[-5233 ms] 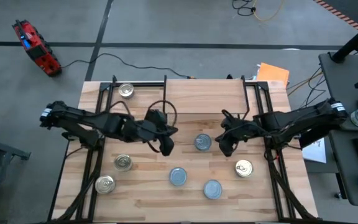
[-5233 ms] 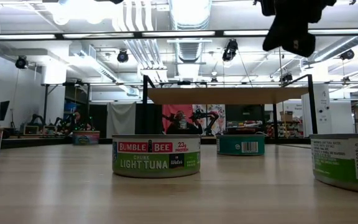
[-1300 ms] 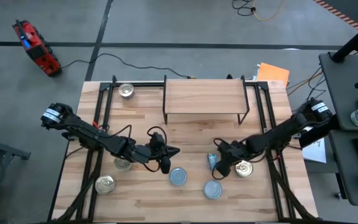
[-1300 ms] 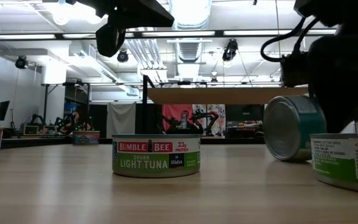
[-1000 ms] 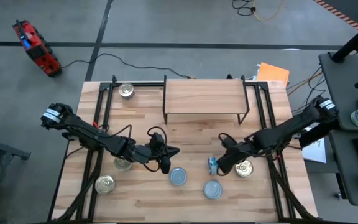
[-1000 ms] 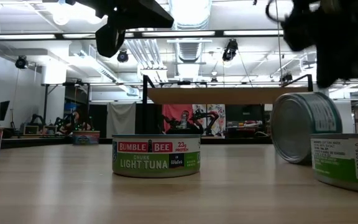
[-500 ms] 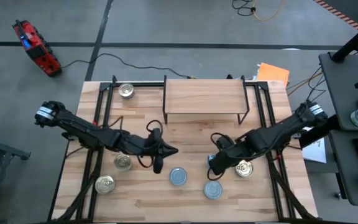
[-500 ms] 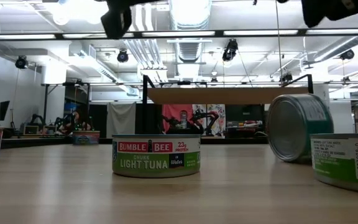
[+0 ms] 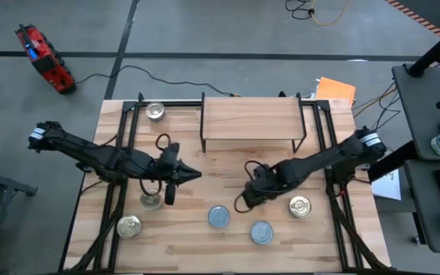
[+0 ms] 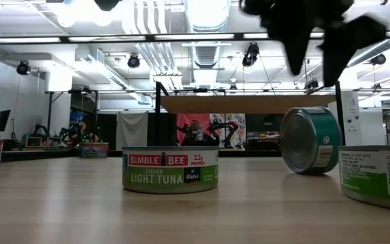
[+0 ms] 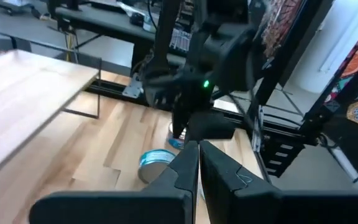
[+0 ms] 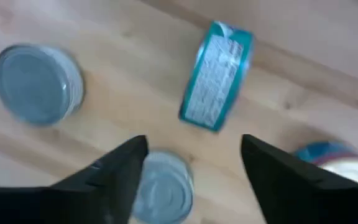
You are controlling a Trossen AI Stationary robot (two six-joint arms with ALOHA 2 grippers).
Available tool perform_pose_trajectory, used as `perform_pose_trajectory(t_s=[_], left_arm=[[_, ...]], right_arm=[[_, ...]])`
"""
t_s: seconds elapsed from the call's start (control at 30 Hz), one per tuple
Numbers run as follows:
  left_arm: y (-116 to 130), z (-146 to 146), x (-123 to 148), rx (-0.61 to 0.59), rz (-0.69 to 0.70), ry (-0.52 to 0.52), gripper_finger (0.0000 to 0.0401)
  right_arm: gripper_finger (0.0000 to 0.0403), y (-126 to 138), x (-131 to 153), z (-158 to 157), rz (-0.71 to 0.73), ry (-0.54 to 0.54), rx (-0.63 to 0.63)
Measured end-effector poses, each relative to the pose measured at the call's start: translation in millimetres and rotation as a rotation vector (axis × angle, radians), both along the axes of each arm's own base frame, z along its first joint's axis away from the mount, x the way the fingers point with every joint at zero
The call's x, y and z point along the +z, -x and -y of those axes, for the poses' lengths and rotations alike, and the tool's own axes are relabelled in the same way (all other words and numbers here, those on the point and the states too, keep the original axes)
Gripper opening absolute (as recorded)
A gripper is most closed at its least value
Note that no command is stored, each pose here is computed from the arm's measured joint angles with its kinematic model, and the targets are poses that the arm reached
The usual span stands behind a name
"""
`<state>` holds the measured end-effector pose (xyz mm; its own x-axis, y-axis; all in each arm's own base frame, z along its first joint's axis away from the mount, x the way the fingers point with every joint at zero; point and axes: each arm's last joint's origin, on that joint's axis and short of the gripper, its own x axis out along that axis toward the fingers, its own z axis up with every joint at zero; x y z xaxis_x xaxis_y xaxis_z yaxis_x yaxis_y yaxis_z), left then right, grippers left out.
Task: Stack canned seafood by type on shelf
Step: Put the blue tuna can on the shelf
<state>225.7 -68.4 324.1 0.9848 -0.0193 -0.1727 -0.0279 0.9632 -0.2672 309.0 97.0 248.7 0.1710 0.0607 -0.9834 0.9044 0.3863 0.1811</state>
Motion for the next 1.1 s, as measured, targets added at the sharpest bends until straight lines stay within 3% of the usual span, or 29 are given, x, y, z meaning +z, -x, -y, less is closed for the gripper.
perform_pose_trajectory(t_s=[0.17,0.33,0.5,0.87,1.1], left_arm=[[4.8,-1.8,4.7,-0.002,0.020,-0.011,0.0000],[6.5,-2.4,0.8,-0.002,-0.024,-0.025,0.0000],[7.3,-2.6,-2.2,-0.002,-0.055,-0.036,0.0000],[7.7,-2.8,-3.3,-0.011,-0.066,-0.082,0.0000],[7.9,-2.9,-4.1,-0.012,-0.074,-0.087,0.0000]], right_arm=[[0.0342,-12.7,-20.3,17.8,-0.075,0.027,-0.006],[0.0344,-20.4,-34.9,25.0,-0.119,0.017,0.016],[0.0299,-22.3,-38.0,24.6,-0.123,0.005,0.012],[0.0141,-25.7,-41.3,23.5,-0.113,-0.012,0.006],[0.0106,-32.4,-51.0,20.8,-0.100,-0.042,0.022]])
